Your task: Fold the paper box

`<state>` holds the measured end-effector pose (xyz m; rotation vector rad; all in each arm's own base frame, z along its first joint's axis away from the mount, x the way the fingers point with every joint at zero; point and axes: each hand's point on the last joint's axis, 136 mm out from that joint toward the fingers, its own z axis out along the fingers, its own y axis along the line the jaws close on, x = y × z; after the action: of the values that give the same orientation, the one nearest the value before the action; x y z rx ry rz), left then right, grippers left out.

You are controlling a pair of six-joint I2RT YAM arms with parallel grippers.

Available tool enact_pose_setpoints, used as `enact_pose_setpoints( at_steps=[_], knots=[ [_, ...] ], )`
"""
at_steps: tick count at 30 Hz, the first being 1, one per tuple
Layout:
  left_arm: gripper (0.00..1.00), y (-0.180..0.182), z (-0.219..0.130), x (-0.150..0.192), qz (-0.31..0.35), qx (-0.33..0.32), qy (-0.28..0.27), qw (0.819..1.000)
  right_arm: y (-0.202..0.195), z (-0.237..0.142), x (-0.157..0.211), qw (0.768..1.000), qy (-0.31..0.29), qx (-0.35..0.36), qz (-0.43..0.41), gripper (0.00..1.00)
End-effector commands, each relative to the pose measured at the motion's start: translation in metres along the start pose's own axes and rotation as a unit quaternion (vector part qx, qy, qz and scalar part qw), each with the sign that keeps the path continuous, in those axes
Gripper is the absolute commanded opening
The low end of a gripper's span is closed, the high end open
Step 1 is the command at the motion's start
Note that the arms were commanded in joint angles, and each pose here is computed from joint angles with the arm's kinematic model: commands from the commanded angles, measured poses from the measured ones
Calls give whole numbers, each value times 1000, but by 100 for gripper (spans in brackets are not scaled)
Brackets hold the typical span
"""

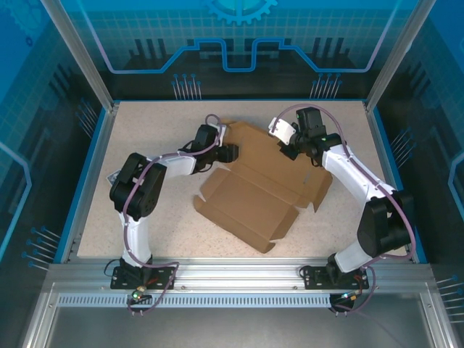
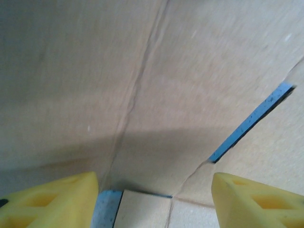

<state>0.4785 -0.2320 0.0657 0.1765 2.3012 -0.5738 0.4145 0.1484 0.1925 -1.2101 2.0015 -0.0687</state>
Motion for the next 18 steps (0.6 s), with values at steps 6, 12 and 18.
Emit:
enact_pose_setpoints(
  at_steps=[6, 12, 18],
  knots=[
    [65, -3, -1, 31, -33, 0, 42, 999, -11, 0, -3, 1000, -2, 13, 18, 3],
    [61, -26, -2, 30, -28, 43, 45, 998, -12, -2, -2, 1000, 0, 19, 20, 3],
    [53, -58, -13, 29, -8, 96, 37, 995, -14, -4, -3, 999, -3, 26, 28, 3]
  ],
)
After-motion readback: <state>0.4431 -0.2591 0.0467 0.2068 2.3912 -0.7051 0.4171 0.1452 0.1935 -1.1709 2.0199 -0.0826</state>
